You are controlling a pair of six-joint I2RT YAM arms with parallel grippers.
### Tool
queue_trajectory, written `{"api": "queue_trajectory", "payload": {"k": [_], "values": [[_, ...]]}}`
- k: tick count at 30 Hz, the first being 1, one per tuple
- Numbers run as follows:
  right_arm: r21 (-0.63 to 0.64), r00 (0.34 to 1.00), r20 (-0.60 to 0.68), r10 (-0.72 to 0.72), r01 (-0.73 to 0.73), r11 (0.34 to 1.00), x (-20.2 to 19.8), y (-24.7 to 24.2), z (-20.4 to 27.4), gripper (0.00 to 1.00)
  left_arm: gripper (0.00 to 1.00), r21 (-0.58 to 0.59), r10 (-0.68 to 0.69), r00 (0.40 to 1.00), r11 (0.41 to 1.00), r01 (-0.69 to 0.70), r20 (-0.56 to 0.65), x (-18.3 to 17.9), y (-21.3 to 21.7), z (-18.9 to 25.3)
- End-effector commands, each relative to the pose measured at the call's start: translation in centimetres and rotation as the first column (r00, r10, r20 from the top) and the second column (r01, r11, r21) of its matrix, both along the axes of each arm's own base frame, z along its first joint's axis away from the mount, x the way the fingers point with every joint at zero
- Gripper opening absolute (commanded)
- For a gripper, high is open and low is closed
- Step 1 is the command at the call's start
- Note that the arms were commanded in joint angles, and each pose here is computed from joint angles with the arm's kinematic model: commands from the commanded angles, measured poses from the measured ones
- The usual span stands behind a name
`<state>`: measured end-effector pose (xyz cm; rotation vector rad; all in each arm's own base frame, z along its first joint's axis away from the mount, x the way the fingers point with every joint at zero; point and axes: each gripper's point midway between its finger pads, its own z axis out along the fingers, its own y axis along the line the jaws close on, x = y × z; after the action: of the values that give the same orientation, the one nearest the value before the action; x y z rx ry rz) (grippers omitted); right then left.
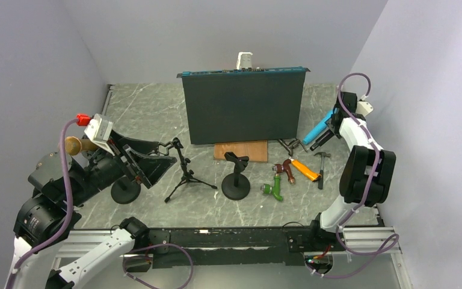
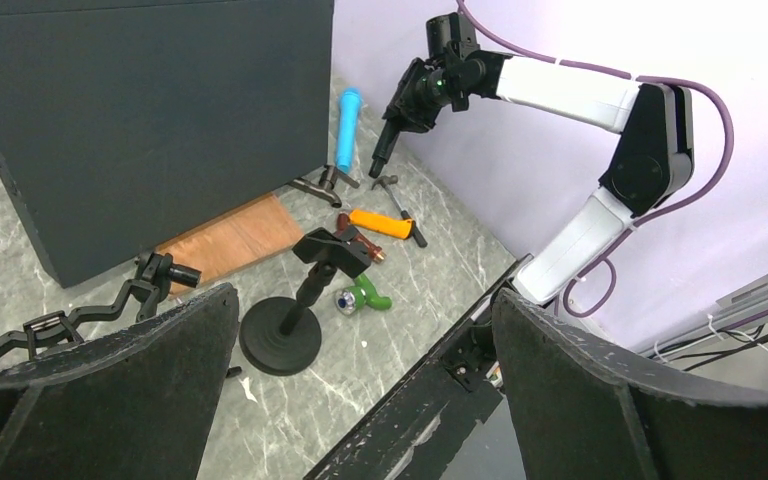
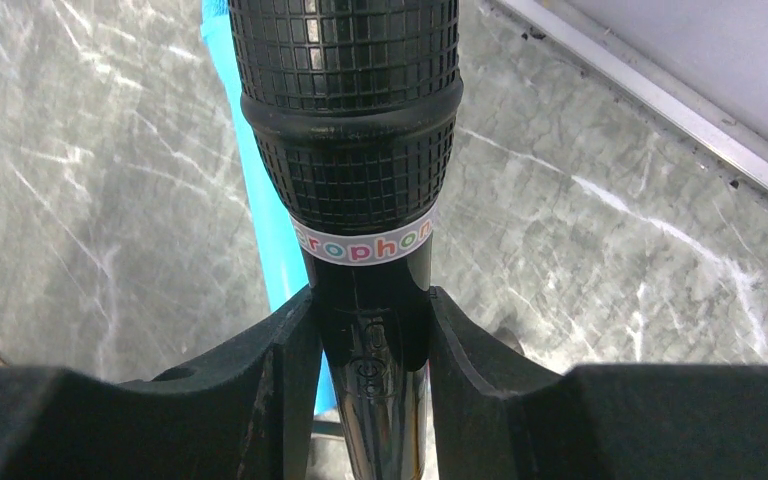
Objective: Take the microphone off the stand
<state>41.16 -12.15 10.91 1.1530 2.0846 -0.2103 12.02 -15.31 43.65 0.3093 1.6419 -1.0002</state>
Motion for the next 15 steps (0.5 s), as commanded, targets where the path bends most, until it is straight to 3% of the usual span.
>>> {"api": "queue_trajectory", "payload": {"k": [1,6,15], "values": [[-0.003,0.992,0.106,-0.064,0.065,0.998,2.2,-1.6,1.4,0.0,0.99,-0.015,0.004,1.0,1.0,-0.004,0.006,0.0,0.0,0.2],[-0.014,0.992,0.098,-0.078,0.08,0.997,3.1,-2.2,0.5,0.01,0.99,-0.014,0.017,1.0,1.0,-0.017,-0.003,0.2,0.2,0.0],[0.019,0.996,0.046,-0.071,0.07,0.997,4.0,-2.0,-2.8,0.14,0.99,-0.008,0.031,0.999,0.999,-0.031,-0.022,0.4,0.3,-0.6]]}}
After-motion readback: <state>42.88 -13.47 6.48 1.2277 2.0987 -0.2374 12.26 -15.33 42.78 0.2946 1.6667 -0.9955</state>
